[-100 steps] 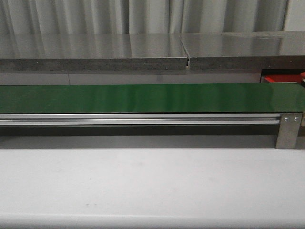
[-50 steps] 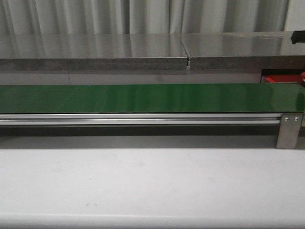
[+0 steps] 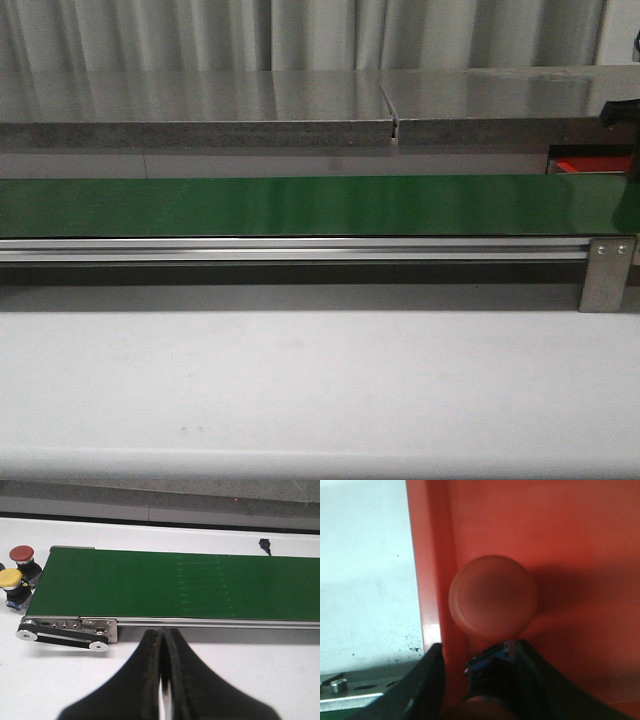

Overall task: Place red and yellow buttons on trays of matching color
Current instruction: 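Carry the red button into the red tray and open the right gripper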

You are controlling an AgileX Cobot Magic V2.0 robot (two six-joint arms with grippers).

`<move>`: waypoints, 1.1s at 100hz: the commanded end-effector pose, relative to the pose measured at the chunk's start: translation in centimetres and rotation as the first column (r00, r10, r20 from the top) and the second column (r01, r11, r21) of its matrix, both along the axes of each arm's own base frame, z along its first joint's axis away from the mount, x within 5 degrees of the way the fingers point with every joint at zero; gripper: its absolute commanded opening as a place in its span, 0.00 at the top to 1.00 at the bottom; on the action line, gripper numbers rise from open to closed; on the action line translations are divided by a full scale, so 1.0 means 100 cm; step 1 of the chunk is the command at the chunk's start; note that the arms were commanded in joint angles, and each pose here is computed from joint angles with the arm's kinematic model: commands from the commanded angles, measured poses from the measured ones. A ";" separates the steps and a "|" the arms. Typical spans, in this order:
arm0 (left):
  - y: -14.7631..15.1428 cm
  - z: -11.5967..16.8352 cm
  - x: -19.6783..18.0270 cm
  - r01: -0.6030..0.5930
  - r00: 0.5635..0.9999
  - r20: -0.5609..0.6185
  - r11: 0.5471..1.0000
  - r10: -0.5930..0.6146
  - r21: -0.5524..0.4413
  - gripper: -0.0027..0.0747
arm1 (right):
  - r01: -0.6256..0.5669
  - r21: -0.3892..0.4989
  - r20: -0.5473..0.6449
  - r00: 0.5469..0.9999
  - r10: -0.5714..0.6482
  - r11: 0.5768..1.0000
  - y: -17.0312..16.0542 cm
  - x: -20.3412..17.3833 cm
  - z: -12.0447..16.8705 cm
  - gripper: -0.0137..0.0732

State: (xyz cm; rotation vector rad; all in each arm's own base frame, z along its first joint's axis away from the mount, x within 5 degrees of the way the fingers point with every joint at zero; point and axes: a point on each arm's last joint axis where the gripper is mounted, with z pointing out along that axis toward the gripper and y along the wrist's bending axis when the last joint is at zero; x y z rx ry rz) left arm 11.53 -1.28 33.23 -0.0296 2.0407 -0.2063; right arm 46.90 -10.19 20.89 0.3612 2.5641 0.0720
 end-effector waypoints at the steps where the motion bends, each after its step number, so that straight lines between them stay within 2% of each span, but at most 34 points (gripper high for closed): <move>1: 0.000 0.014 0.002 -0.007 0.996 0.090 1.000 0.009 -0.022 0.99 | 0.019 -0.029 0.138 0.990 -0.015 0.999 -0.005 -0.001 0.043 0.65; 8: 0.000 0.014 0.002 -0.007 0.996 0.090 1.000 0.009 -0.022 0.99 | 0.018 -0.028 0.135 0.991 -0.014 0.999 -0.005 -0.001 0.042 0.61; 23: 0.000 0.014 0.002 -0.007 0.996 0.090 1.000 0.009 -0.022 0.99 | 0.020 -0.020 0.137 0.990 -0.017 1.000 -0.004 -0.001 0.043 0.40; 31: 0.000 0.014 0.002 -0.007 0.996 0.090 1.000 0.009 -0.022 0.99 | 0.020 -0.020 0.137 0.990 -0.017 1.000 -0.004 -0.001 0.043 0.35; 69: 0.000 0.014 0.002 -0.007 0.996 0.090 1.000 0.009 -0.022 0.99 | 0.021 -0.023 0.147 0.989 -0.018 1.000 -0.004 -0.001 0.046 0.35; 110: 0.000 0.014 0.002 -0.007 0.996 0.090 1.000 0.009 -0.022 0.99 | 0.004 -0.077 0.188 0.982 0.011 0.997 0.001 -0.018 0.087 0.35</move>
